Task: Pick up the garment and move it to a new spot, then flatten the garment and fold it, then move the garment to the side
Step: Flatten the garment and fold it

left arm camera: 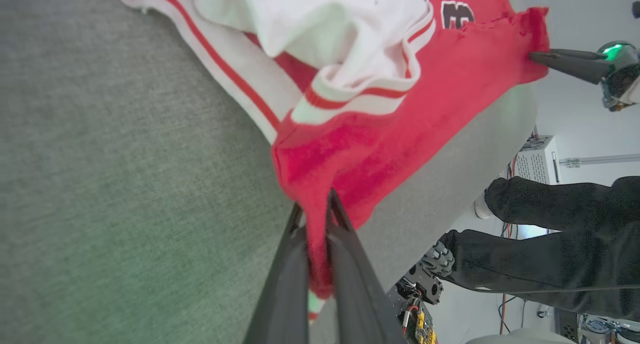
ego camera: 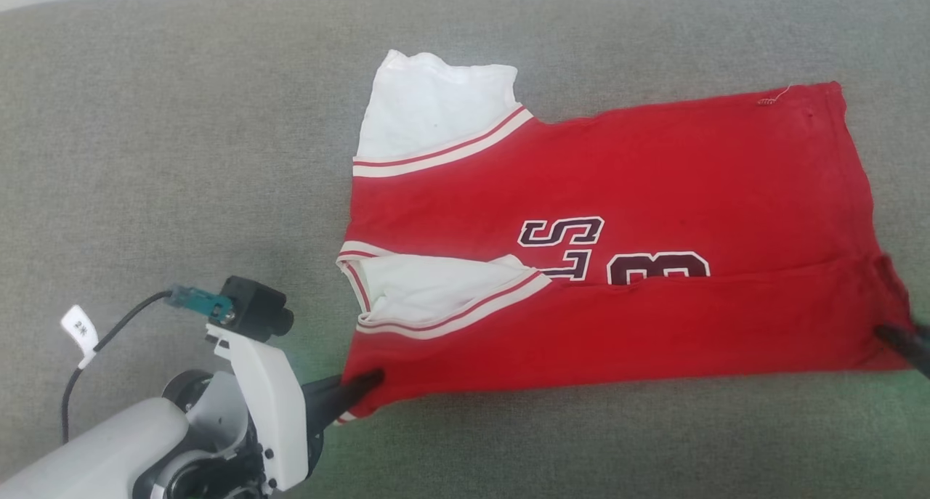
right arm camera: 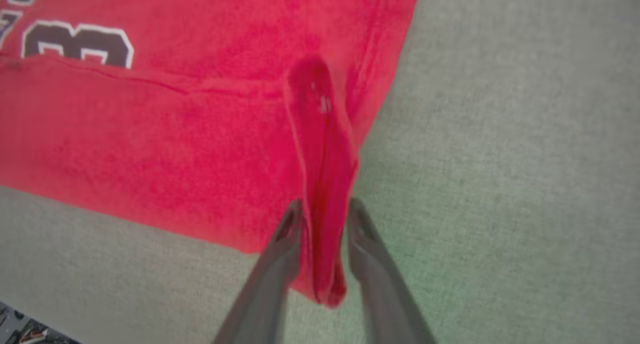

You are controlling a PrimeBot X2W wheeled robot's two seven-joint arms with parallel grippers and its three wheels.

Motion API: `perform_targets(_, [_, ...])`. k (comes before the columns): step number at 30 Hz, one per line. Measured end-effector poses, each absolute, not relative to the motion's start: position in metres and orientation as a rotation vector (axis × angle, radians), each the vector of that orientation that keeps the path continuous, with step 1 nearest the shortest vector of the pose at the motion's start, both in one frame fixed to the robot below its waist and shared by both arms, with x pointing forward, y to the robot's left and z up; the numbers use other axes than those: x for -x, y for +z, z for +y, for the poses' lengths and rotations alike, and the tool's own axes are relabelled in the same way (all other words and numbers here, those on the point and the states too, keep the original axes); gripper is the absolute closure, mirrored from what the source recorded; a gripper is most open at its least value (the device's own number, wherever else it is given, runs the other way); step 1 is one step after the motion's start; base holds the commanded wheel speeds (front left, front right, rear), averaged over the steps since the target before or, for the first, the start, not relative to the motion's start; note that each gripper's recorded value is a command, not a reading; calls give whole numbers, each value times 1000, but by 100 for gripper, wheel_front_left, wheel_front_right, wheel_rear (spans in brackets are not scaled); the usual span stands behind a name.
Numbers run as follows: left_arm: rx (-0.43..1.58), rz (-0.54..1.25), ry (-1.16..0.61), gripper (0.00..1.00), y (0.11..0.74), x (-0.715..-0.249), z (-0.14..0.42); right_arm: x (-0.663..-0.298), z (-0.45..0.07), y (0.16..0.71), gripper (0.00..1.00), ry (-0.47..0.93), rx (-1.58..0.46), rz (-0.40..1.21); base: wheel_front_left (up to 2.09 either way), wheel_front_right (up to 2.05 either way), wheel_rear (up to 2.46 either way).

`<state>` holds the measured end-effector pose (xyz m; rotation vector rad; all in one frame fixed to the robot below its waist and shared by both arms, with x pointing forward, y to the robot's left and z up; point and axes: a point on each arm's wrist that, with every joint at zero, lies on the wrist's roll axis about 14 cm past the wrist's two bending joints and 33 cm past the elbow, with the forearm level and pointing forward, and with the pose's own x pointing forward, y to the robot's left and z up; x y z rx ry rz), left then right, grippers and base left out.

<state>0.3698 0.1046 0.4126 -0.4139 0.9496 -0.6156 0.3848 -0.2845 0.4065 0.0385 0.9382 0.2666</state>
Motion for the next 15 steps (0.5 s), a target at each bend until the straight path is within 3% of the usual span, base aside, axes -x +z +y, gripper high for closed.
perform_targets(1, [415, 939, -611, 0, 413, -371, 105, -387, -284, 409, 0, 264, -36, 914, 0, 0, 0])
perform_targets(7, [404, 798, -557, 0, 431, -398, 117, -417, -285, 447, 0, 223, -34, 644, 0, 0, 0])
perform_targets(15, [322, 462, -358, 0, 461, -482, 153, -454, -270, 501, 0, 179, -77, 236, 0, 0, 0])
